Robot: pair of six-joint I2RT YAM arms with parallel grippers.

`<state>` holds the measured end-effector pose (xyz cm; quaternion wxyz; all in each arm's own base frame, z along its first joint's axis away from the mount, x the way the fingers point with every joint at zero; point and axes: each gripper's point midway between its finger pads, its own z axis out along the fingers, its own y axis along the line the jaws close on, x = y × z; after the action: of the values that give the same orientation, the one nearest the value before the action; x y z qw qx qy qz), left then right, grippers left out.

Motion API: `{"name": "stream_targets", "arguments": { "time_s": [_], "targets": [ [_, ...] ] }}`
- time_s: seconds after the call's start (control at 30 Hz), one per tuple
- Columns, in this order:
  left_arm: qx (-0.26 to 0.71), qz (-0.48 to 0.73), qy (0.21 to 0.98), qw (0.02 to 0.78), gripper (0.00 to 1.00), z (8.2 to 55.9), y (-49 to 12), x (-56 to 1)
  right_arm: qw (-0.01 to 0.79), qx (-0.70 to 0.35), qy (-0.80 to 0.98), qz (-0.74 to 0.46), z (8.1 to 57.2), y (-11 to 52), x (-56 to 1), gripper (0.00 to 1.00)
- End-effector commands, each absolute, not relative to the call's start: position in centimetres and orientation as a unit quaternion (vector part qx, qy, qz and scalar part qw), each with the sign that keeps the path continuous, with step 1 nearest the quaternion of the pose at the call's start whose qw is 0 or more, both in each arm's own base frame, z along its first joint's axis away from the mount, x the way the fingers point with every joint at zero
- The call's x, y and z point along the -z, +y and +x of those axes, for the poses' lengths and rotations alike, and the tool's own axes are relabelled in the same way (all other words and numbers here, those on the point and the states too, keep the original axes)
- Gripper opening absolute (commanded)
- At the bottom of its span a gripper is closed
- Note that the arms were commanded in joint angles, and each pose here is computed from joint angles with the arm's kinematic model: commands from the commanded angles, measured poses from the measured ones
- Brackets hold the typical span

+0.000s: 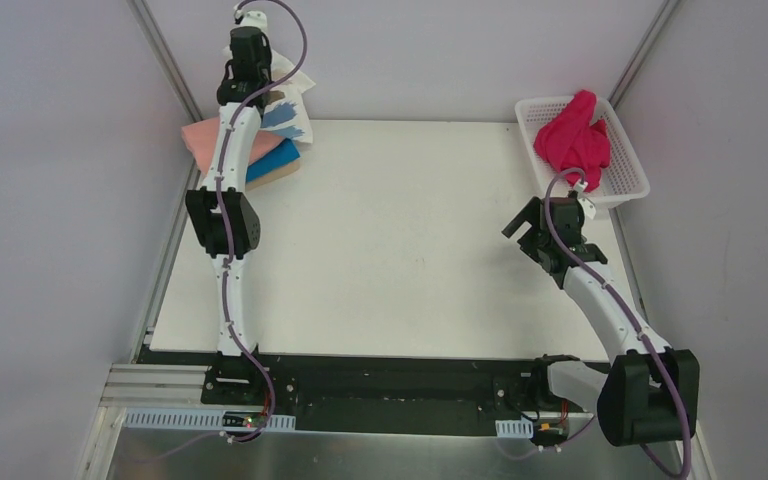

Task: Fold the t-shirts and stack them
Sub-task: Put the neatly folded tshirt into the corner of the board with the left arm

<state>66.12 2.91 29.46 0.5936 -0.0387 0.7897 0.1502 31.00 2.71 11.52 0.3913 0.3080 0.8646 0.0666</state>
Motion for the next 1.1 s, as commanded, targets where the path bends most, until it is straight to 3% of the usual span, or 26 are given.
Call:
{"name": "stream_targets", "arguments": {
  "time_s": [0.0, 0.5, 1.07],
  "targets": [
    [-0.131, -0.105, 0.712, 0.682, 0.0, 64.2, 6.5, -39.7, 0.414, -0.067, 0.854, 0.308, 32.6, 2.4, -13.1, 0.99],
    [-0.154, -0.204, 0.727, 0.637, 0.0, 62.9, 13.9, -35.0, 0.406, -0.059, 0.859, 0.306, 32.8, 2.3, -12.7, 0.99],
    [-0.123, -0.289, 0.783, 0.536, 0.0, 61.2, 19.8, -23.0, 0.394, -0.055, 0.865, 0.307, 32.9, 2.4, -12.1, 0.99]
  ]
}}
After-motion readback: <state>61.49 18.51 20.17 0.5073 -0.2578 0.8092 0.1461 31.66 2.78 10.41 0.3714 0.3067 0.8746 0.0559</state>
